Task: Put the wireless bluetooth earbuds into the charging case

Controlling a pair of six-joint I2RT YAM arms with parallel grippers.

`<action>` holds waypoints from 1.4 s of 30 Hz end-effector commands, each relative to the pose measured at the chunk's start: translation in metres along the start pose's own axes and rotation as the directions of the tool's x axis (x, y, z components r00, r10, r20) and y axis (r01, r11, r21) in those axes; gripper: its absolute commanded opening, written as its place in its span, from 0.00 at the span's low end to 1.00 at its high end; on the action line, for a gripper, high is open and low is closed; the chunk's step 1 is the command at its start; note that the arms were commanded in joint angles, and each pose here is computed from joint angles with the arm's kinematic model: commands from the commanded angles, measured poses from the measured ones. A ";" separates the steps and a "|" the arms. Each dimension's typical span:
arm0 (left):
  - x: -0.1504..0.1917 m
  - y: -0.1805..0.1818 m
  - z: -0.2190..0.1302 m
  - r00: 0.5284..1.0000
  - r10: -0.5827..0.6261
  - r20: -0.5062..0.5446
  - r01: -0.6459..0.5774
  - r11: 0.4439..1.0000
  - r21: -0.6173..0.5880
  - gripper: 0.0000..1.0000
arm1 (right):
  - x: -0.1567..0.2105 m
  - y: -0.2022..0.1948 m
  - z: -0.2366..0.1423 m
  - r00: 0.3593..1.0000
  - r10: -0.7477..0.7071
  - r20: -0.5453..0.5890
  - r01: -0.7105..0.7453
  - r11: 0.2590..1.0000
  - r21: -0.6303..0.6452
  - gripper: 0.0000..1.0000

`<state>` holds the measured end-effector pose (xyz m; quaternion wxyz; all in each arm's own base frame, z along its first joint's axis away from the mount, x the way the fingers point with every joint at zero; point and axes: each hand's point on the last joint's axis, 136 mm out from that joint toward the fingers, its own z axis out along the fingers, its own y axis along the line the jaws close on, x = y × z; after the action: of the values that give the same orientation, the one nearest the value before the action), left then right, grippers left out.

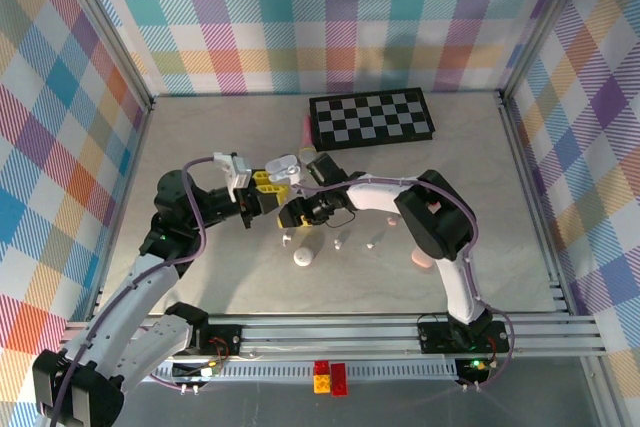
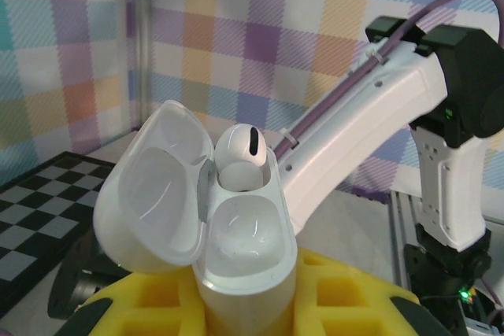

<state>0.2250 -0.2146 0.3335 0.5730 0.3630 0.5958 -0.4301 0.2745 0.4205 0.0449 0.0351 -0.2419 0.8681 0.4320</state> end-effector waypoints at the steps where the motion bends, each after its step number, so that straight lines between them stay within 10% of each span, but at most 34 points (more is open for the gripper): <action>1: -0.014 0.004 -0.008 0.999 0.042 0.028 -0.041 0.999 -0.031 0.01 | 0.001 0.007 0.007 0.998 -0.052 -0.038 0.051 0.998 -0.020 0.59; 42: -0.013 0.016 -0.016 0.999 0.033 0.013 -0.032 0.996 -0.082 0.01 | 0.042 0.003 0.015 0.972 -0.159 -0.173 0.182 0.975 0.129 0.44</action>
<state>0.2398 -0.1961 0.3282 0.5798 0.3325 0.6221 -0.4076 0.2411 0.4223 0.0317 0.0308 -0.3395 0.8707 0.3544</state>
